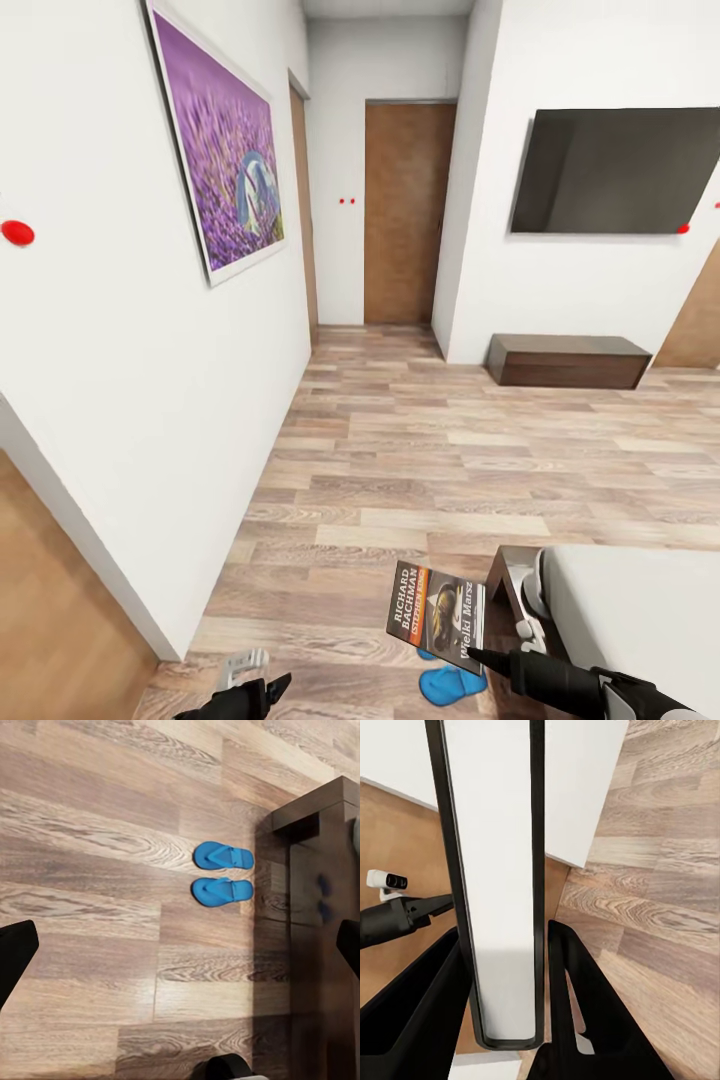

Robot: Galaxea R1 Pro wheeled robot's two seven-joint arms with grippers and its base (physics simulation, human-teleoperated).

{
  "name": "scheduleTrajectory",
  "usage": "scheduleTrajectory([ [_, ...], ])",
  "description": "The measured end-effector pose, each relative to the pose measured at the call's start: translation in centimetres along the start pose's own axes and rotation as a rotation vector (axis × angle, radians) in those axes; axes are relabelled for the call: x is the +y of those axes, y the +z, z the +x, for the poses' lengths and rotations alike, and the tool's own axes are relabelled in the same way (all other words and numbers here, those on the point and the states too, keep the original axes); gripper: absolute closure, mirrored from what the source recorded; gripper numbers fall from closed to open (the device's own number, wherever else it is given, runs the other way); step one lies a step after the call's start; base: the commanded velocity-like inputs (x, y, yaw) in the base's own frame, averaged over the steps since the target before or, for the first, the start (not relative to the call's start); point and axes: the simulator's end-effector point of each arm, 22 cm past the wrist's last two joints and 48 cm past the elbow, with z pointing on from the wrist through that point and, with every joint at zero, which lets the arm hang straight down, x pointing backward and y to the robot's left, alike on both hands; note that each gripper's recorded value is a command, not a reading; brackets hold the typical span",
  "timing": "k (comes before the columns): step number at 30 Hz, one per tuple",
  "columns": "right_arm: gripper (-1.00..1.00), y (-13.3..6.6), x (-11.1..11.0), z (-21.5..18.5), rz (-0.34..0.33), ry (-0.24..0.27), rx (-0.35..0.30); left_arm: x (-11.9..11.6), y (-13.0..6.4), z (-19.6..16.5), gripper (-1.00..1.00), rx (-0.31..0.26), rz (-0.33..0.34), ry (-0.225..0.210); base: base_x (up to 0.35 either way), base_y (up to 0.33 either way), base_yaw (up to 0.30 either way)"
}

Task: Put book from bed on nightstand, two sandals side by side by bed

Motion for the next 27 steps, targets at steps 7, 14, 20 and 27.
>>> scheduleTrajectory([
  [7,1.0,-0.1,0.3,-0.4,-0.003,-0.009,-0.007,-0.2,-0.1,-0.5,-1.0,-0.01,0.003,0.004,0.0,0.0,0.0],
  [14,1.0,-0.2,0.6,-0.8,-0.005,-0.018,-0.013,-0.4,-0.3,-1.0,-1.0,-0.02,0.006,0.009,0.0,0.0,0.0],
  [20,1.0,-0.3,0.9,-1.1,-0.008,-0.026,-0.018,-0.6,-0.4,-1.4,-1.0,-0.028,0.009,0.013,0.0,0.0,0.0],
  [27,1.0,-0.3,1.0,-1.2,-0.009,-0.031,-0.02,-0.7,-0.5,-1.6,-1.0,-0.033,0.01,0.015,0.0,0.0,0.0],
])
